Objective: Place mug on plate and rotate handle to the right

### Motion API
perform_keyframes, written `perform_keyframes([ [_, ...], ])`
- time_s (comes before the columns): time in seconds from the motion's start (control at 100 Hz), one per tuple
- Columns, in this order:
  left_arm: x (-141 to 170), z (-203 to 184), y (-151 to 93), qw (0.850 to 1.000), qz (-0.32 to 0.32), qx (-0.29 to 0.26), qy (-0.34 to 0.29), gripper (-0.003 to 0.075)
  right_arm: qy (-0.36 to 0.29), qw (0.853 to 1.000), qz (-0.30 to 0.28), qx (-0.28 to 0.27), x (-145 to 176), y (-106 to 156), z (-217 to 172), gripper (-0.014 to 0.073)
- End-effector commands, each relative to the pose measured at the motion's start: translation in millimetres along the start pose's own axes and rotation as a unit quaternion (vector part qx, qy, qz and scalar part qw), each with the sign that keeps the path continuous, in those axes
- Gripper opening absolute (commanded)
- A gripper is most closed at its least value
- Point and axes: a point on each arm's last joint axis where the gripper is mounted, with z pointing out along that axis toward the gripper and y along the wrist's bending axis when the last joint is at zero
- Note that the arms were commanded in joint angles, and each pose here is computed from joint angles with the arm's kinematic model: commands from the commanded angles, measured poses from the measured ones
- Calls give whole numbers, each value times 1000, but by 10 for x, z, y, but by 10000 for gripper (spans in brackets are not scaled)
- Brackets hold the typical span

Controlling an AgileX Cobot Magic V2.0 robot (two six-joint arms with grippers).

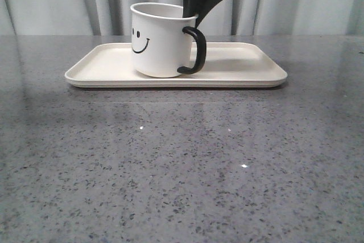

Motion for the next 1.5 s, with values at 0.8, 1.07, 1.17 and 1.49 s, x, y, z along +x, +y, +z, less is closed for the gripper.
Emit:
perform_keyframes([
  [0.8,-120,-129,-56,998,-9,15,-53,316,-63,928,-366,-12,-159,120,-610,-66],
  [1.07,-120,-129,-59,998,-11,17,-53,316,-63,913,-402,-10,-166,121,-559,-66],
  [1.17,-120,-129,-59,998,-11,17,-53,316,-66,913,-402,-9,-172,121,-552,-66],
  [1.49,-120,-129,-60,998,-12,18,-53,316,-66,909,-410,-10,-173,136,-525,22],
])
